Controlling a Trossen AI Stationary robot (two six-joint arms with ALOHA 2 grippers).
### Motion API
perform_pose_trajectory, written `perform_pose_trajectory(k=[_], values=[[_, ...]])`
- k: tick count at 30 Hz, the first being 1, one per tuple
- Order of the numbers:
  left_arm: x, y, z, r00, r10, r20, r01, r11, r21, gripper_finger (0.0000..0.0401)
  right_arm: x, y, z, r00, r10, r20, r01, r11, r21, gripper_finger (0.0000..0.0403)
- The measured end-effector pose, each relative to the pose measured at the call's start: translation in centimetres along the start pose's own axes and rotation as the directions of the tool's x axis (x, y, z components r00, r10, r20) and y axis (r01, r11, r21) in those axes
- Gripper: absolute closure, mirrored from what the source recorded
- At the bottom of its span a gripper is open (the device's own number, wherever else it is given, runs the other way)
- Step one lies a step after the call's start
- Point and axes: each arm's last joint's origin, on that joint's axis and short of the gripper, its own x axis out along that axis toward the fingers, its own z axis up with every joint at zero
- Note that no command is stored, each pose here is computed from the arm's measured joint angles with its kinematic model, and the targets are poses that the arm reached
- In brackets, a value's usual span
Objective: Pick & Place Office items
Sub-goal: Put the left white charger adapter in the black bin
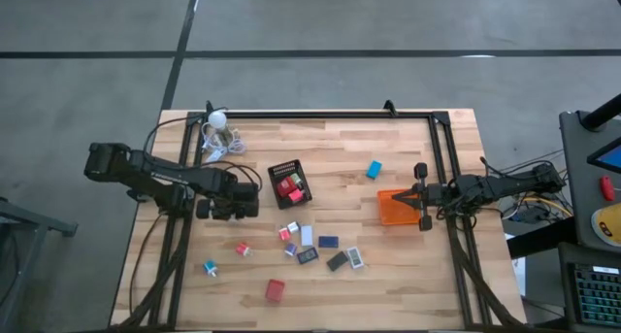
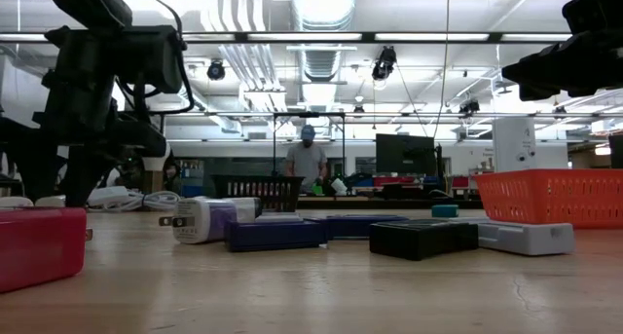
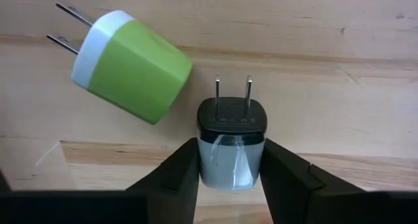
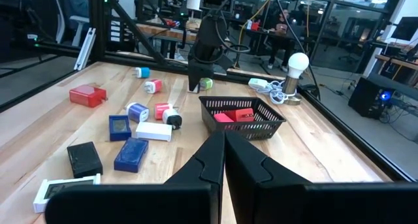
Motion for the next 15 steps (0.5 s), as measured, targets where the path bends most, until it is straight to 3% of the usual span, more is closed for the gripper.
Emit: perform_pose_trajectory(k=[9,15], values=[[-1.9,-0.6,-0.3,0.999,-0.048,0.004,0.047,0.999,0.017,0.0262,0.0,0.0,0.0,1.0,0.0,0.0,0.0,1.0,0.0,0.0394],[-4.8,-2.2,-0.4,0.968,-0.181,0.172,0.157,0.977,0.146,0.0262,0.0,0.0,0.0,1.0,0.0,0.0,0.0,1.0,0.0,0.0394]])
